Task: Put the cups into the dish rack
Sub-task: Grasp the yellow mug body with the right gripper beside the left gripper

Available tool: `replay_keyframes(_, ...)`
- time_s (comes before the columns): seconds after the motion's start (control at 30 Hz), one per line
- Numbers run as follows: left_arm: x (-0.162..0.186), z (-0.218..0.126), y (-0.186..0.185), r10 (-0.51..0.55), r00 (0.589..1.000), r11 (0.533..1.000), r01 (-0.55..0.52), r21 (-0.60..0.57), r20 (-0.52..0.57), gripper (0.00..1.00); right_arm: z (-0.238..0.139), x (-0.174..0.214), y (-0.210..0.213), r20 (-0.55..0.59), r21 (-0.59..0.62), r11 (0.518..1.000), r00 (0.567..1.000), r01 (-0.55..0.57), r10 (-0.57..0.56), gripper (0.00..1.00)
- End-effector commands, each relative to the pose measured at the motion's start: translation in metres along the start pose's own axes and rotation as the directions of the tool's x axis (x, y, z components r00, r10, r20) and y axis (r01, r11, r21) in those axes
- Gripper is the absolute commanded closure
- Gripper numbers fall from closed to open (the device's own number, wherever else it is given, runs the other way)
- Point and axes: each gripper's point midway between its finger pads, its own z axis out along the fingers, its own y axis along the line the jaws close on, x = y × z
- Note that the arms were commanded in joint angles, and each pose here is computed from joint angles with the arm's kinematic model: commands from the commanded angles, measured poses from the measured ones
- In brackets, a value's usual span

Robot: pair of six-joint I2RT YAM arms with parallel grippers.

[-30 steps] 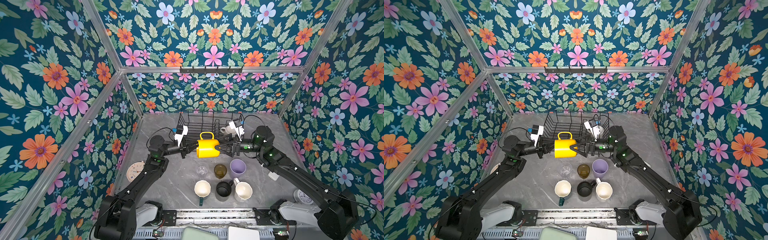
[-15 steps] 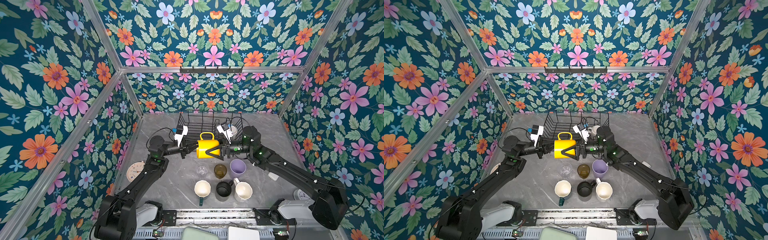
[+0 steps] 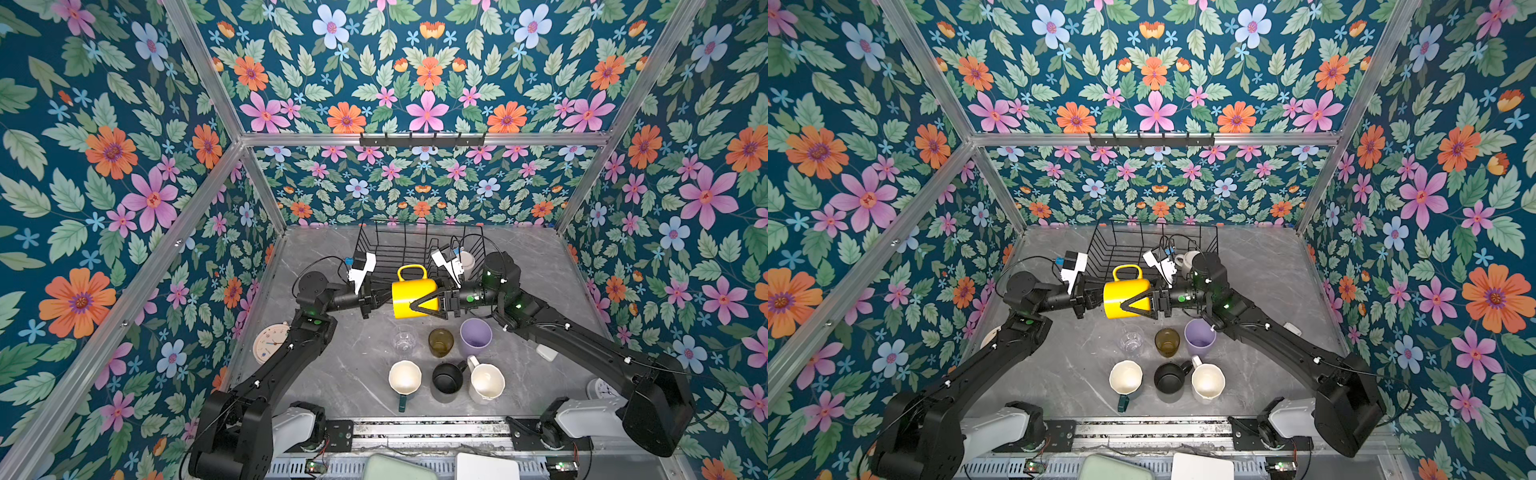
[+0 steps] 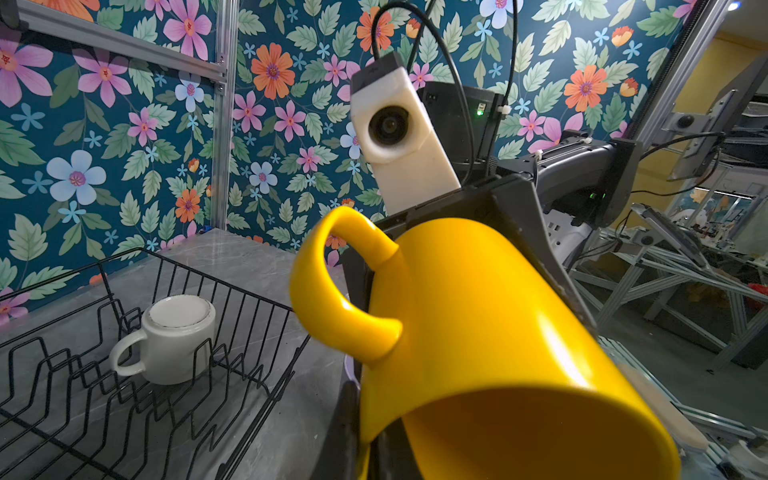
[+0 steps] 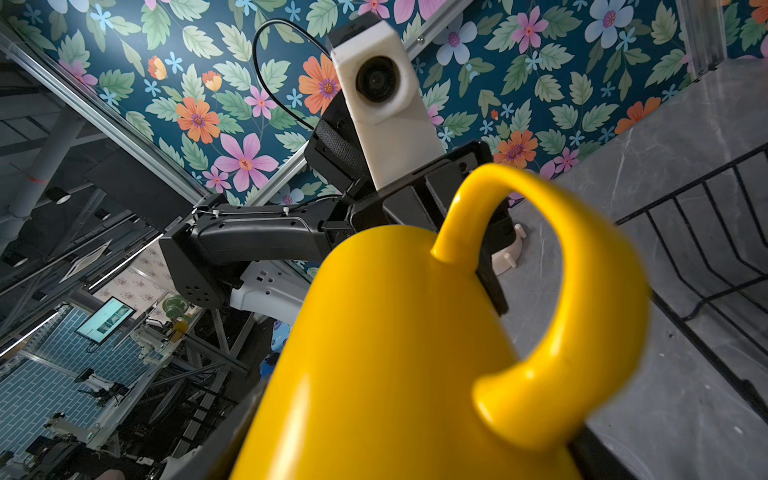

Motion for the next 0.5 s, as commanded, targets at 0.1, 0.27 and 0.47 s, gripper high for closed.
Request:
replay_keyframes(0.1,-0.0137,0.0,-0.0025,0.06,0.997,0.998,-0.059,-0.006,0.04,1.0,0.0004,-0.0003,-0.0087,0.002,0.048,0.999,1.0,-0.01,0.01,0.53)
replay_keyframes(0.27,-0.0138,-0.0001,-0.0032,0.059,0.998,0.998,-0.059,-0.004,0.039,1.0,0.0009,0.0009,-0.0079,-0.011,0.047,0.999,1.0,-0.015,0.016,0.76)
replay_keyframes(0.47,-0.0133,0.0007,0.0014,0.029,0.999,0.999,-0.029,-0.019,0.037,1.0,0.0003,-0.0009,-0.008,-0.008,0.056,0.998,1.0,-0.02,0.021,1.0)
